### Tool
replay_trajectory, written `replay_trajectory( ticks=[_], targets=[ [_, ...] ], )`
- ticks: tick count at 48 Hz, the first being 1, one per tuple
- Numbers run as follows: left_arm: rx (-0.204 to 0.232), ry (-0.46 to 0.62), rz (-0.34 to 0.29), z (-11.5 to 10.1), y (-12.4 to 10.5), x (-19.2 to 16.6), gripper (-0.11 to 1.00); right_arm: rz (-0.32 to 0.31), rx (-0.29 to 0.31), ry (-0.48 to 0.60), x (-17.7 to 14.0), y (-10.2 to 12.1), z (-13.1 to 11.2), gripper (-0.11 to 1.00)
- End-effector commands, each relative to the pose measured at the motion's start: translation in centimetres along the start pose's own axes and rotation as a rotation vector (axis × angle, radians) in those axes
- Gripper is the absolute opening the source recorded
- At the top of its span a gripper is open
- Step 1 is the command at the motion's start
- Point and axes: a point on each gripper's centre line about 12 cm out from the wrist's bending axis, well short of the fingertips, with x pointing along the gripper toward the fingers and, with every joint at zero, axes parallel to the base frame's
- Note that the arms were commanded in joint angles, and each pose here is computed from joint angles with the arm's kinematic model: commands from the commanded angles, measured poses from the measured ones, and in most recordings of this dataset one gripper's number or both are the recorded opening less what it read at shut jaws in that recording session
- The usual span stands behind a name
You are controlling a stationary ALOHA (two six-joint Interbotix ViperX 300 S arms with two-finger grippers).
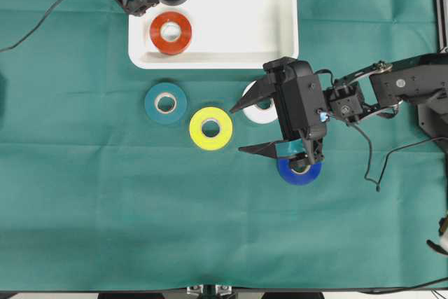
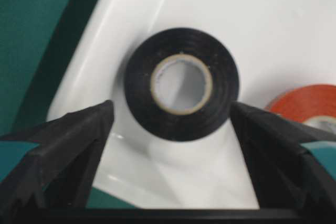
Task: Put the tape alternately from left to right into the white case.
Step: 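Lower the black roll into the tray and open the left gripper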
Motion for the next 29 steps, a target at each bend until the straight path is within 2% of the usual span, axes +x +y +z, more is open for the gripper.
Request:
replay_trajectory(
  ticks=[1, 9, 14, 22, 29],
  targets=[
    [0.007, -0.054, 0.0, 1.1, -0.2, -1.6, 0.69, 0.009, -0.005, -0.033, -0.1, 0.2, 1.1, 0.84],
    [0.015, -0.068, -0.01, 0.7, -0.9, -2.9, 0.69, 0.009, -0.005, -0.036, 0.0, 0.2, 1.2, 0.84],
    [0.038, -0.073, -0.03, 0.2, -2.0, -3.7, 0.69, 0.007, -0.005, -0.032, 0.0, 0.2, 1.1, 0.84],
    [0.094, -0.081, -0.079, -0.8, -4.5, -5.1, 0.69, 0.006, -0.005, -0.03, -0.1, 0.2, 1.0, 0.84],
    [0.171, -0.105, -0.149, -1.7, -7.9, -6.7, 0.68, 0.005, -0.006, -0.027, -0.1, 0.2, 0.9, 0.84]
  ],
)
